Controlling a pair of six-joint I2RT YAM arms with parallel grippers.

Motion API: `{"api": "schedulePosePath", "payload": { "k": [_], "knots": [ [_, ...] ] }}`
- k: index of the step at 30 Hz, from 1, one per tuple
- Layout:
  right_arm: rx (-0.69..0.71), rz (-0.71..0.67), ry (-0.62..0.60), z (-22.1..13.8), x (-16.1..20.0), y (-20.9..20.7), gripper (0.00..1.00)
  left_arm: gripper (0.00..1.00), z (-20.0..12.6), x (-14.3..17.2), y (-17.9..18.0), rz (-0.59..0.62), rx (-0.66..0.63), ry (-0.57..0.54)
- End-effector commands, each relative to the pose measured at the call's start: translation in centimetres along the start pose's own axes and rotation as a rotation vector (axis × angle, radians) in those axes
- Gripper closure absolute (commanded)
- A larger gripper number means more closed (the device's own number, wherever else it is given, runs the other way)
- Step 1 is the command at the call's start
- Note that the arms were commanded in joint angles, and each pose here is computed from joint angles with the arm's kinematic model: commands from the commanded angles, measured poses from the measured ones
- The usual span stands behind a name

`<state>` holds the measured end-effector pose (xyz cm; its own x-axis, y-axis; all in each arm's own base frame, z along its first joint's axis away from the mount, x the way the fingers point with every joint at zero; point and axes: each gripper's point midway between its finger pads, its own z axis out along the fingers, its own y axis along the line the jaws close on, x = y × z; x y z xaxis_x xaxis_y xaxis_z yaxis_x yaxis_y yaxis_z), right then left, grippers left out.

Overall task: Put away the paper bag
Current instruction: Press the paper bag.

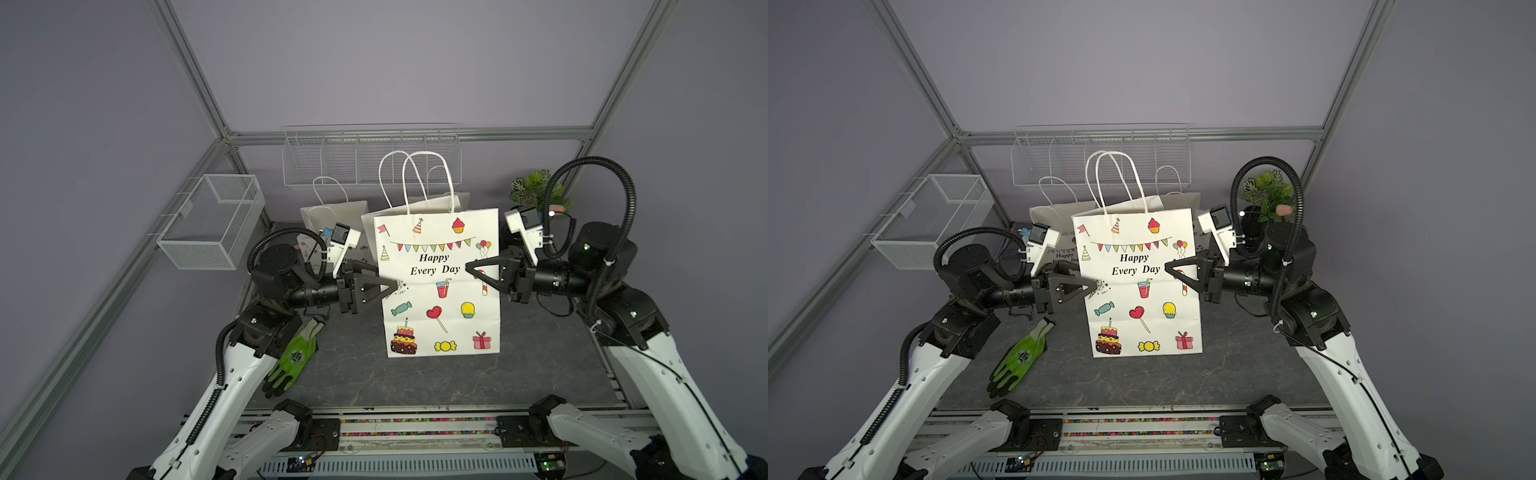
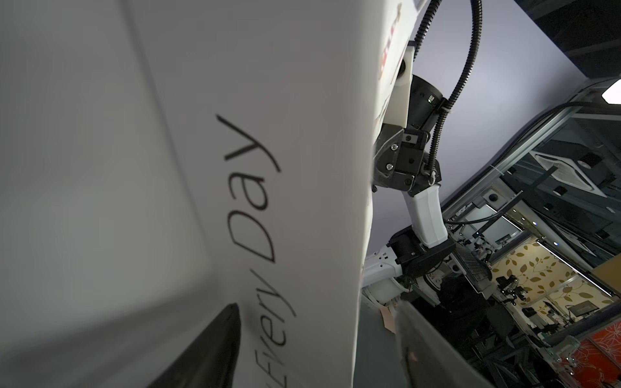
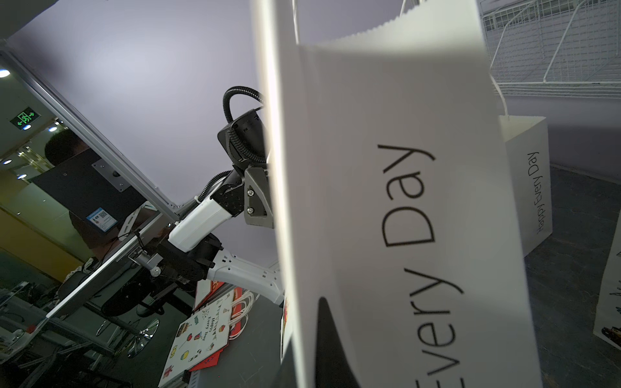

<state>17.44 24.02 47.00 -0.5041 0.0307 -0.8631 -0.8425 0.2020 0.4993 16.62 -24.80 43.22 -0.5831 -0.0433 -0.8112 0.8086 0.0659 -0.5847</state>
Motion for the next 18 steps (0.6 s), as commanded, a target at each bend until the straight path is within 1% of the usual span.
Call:
{"api": "schedulePosePath", "payload": {
  "k": [1, 5, 10, 14, 16, 17, 18],
  "knots": [
    [-0.014, -0.009, 0.002, 0.6, 0.0, 0.1, 0.93, 0.38, -0.1, -0.6, -0.6, 0.031, -0.003, -0.019],
    [-0.011, -0.012, 0.025, 1.1, 0.7, 0.1, 0.93, 0.49, -0.2, -0.7, -0.7, 0.036, -0.010, -0.023],
    [0.000, -0.017, 0.081, 2.1, 2.3, 0.0, 0.93, 0.61, -0.3, -1.0, -1.0, 0.050, -0.022, -0.026],
    [0.017, -0.026, 0.090, 2.2, 2.6, 0.0, 0.92, 0.70, -0.4, -1.1, -1.3, 0.052, -0.018, -0.026],
    [0.017, -0.032, 0.091, 2.2, 2.7, 0.2, 0.90, 0.77, -0.5, -1.0, -1.6, 0.058, -0.015, -0.023],
    [0.019, -0.033, 0.091, 2.1, 2.6, 0.3, 0.87, 0.80, -0.5, -1.0, -1.7, 0.058, -0.013, -0.020],
    [0.025, -0.038, 0.090, 2.0, 2.6, 0.3, 0.82, 0.83, -0.6, -0.9, -1.9, 0.065, -0.008, -0.016]
  ]
}}
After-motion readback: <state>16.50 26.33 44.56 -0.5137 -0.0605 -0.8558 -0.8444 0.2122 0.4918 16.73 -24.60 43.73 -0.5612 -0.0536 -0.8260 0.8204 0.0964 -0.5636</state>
